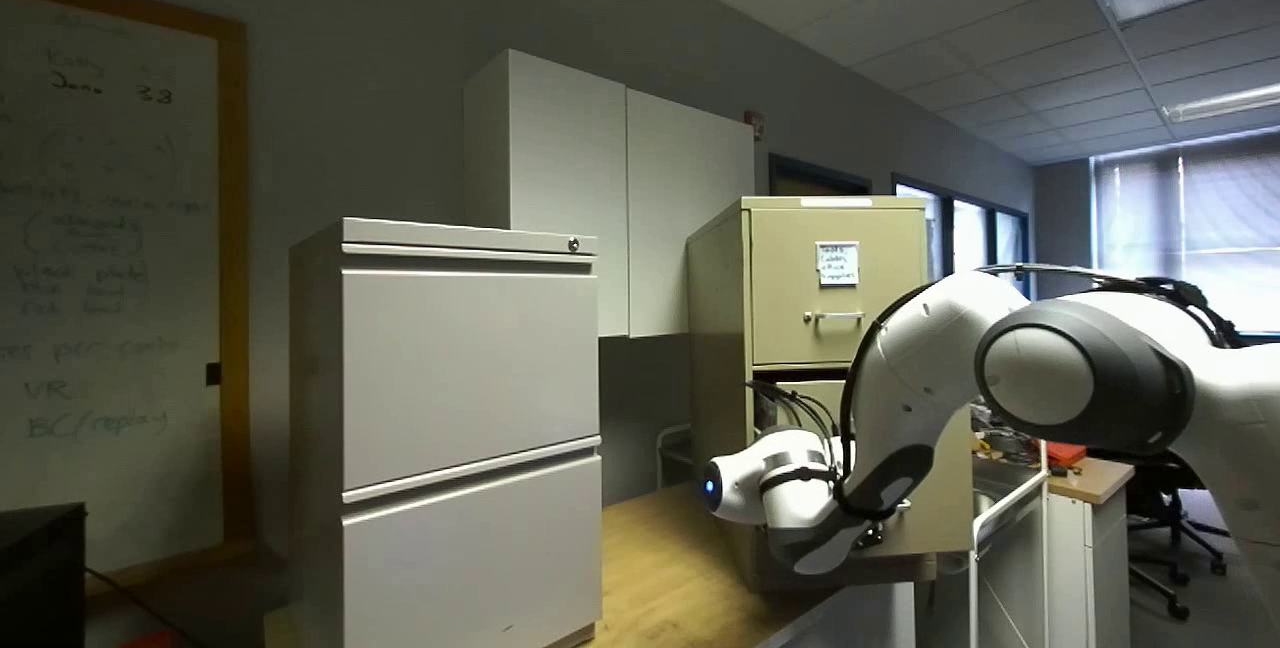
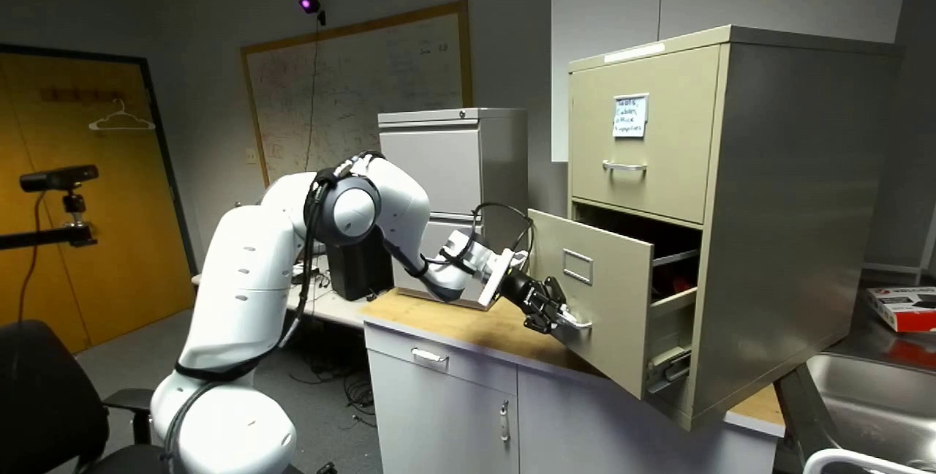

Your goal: Open the bottom drawer of the cabinet to the right.

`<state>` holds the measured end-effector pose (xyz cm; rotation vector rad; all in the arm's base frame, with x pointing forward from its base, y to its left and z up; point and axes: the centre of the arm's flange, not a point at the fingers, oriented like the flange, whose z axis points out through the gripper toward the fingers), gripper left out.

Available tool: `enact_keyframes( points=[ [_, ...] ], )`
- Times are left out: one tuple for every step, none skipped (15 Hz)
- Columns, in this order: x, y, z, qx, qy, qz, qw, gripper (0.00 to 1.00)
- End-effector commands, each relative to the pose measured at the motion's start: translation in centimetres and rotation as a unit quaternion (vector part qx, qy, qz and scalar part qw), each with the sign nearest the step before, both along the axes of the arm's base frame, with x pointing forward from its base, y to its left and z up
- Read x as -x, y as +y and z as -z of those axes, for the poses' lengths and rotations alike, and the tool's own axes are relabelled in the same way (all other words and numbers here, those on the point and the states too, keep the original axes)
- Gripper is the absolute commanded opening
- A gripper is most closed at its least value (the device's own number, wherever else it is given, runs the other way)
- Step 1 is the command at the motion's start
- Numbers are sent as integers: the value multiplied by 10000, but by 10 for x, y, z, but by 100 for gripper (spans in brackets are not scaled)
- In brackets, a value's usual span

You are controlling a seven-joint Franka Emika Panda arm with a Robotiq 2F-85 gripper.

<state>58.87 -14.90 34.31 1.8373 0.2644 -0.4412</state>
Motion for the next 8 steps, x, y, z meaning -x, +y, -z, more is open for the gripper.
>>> enact_keyframes(
  points=[
    [58,49,32,-482,425,403,9971,3],
    [64,53,32,-483,422,398,9971,3],
    [70,57,33,-484,424,394,9972,3],
    [75,61,34,-485,422,391,9972,3],
    [80,65,32,-490,419,384,9972,3],
    [85,68,32,-491,419,381,9972,3],
    [89,70,31,-496,420,377,9972,3],
    [93,73,30,-499,423,372,9972,3]
  ],
)
